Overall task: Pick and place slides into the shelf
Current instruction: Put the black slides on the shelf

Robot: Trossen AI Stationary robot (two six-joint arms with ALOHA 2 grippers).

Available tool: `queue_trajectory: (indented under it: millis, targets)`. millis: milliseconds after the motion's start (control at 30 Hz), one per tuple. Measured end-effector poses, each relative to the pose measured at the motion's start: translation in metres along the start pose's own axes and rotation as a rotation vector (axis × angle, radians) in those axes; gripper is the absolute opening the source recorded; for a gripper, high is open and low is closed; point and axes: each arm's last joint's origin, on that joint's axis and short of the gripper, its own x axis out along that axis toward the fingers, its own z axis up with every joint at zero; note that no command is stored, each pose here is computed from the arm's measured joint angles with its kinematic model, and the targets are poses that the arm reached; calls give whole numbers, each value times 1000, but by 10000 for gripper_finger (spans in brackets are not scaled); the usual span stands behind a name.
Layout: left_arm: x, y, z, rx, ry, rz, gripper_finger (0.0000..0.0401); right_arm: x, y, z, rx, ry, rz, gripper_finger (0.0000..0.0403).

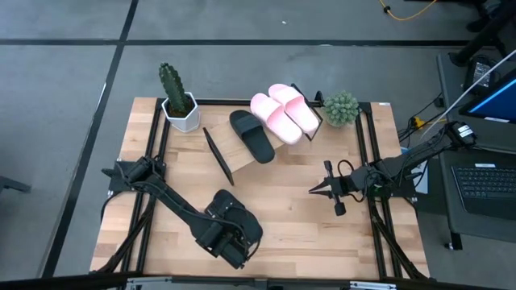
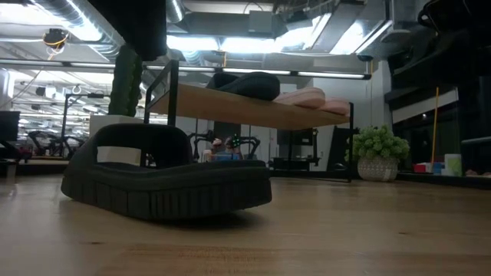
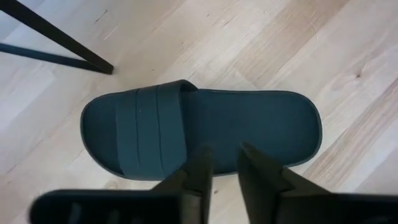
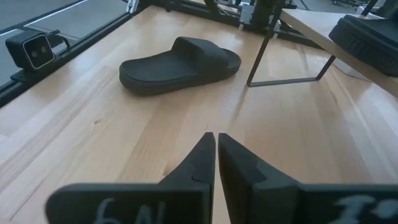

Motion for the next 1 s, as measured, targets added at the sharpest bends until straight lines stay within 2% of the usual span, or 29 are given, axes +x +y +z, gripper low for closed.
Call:
queue_trajectory:
  millis: [167, 333, 633, 1000]
  targets:
    - [7, -3, -4, 10, -6, 15, 118, 0, 0, 0, 0, 1, 0, 23]
    - [13, -6, -5, 12, -9, 28, 149, 0, 0, -1, -1, 7, 0, 23]
    - [22, -9, -6, 23, -42, 49, 156, 0, 0, -1, -4, 15, 2, 23]
    - [33, -6, -5, 23, 19, 112, 156, 0, 0, -2, -1, 16, 3, 23]
